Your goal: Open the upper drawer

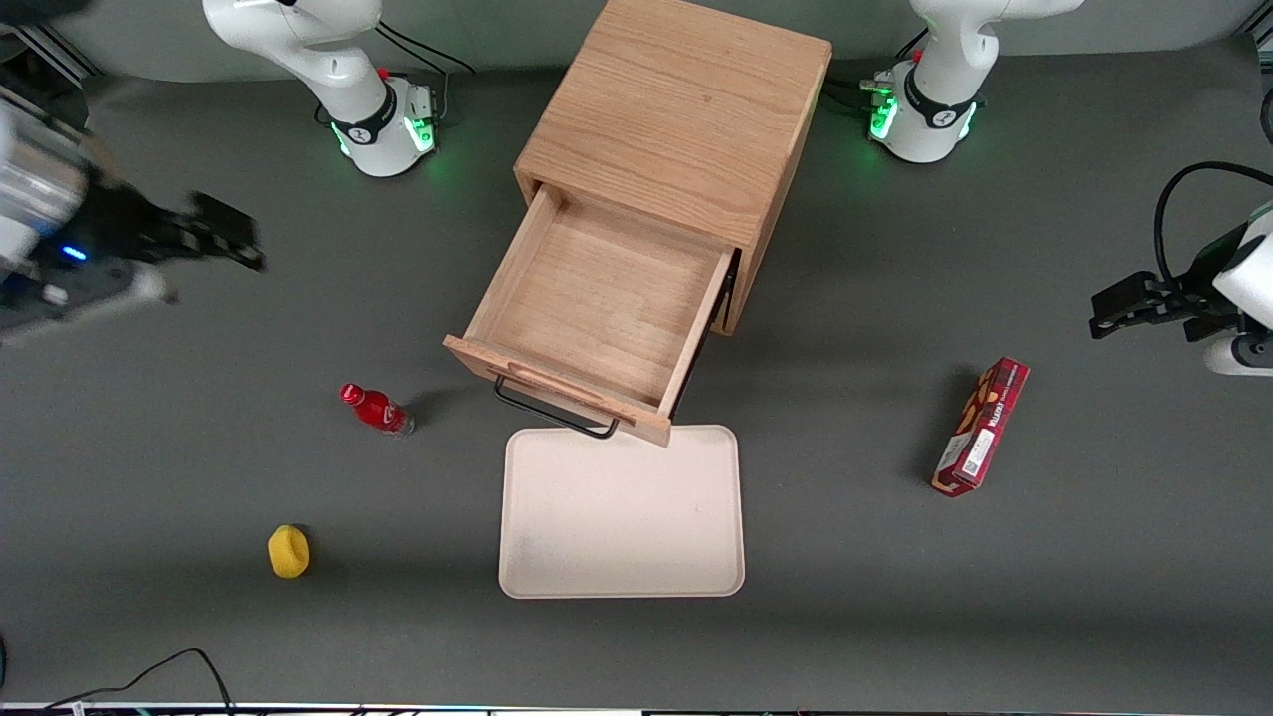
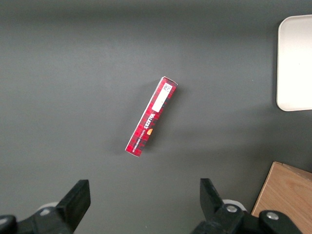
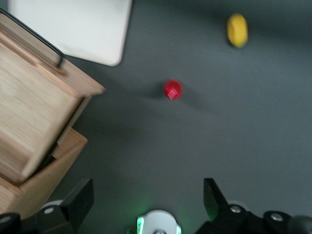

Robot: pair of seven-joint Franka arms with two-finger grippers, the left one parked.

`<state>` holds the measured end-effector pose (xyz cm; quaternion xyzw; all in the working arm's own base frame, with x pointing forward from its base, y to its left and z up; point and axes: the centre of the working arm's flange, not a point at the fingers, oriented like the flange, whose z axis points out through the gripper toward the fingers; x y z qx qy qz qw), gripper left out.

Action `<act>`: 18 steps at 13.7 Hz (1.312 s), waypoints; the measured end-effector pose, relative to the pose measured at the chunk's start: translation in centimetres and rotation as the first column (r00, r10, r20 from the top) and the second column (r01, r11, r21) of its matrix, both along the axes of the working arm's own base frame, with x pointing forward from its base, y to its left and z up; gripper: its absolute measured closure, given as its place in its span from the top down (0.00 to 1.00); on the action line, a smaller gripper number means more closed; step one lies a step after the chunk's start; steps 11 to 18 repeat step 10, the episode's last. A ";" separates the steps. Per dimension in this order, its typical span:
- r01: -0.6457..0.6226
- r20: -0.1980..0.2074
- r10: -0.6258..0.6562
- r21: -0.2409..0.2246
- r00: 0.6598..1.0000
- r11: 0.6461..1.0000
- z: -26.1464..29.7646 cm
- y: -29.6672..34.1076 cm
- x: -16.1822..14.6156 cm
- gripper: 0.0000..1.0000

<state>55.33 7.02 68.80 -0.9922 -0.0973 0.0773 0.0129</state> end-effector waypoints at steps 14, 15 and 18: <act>0.275 0.052 -0.273 -0.027 0.960 0.961 -8.7 -3.6 -9.9 1.00; 0.275 0.052 -0.273 -0.027 0.960 0.961 -8.7 -3.6 -9.9 1.00; 0.275 0.052 -0.273 -0.027 0.960 0.961 -8.7 -3.6 -9.9 1.00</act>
